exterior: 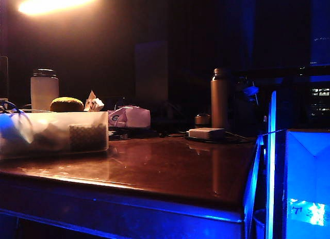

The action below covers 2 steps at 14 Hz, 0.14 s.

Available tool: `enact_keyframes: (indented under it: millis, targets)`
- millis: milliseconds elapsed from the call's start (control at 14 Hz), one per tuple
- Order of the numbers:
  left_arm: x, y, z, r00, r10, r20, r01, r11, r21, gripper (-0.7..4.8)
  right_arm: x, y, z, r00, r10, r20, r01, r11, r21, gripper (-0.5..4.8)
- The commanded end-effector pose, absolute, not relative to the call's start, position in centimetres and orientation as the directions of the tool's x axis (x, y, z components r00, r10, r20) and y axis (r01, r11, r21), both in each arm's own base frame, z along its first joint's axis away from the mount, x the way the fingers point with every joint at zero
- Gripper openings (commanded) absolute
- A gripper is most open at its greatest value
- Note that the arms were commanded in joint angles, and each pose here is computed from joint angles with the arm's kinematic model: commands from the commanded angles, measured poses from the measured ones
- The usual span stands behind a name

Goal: Pick up the kiwi and place it into the translucent box.

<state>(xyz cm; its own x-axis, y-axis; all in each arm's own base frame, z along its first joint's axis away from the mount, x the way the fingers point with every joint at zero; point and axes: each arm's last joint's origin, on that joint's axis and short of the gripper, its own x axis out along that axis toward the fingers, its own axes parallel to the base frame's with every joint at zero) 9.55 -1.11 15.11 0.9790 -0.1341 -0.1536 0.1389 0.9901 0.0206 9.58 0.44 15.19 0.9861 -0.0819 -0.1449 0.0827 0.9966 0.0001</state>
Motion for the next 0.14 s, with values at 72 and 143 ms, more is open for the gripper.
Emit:
enact_keyframes:
  millis: [72, 143]
  targets:
    - [9.54, -1.10, 14.90, 0.978, -0.131, -0.165, 0.136, 0.991, 0.018, -0.04, 9.60, 0.47, 15.17, 0.987, -0.079, -0.138, 0.080, 0.997, 0.004, -0.01]
    - [9.54, -1.10, 14.90, 0.978, -0.131, -0.165, 0.136, 0.991, 0.018, -0.04, 9.60, 0.47, 15.17, 0.987, -0.079, -0.138, 0.080, 0.997, 0.004, -0.01]
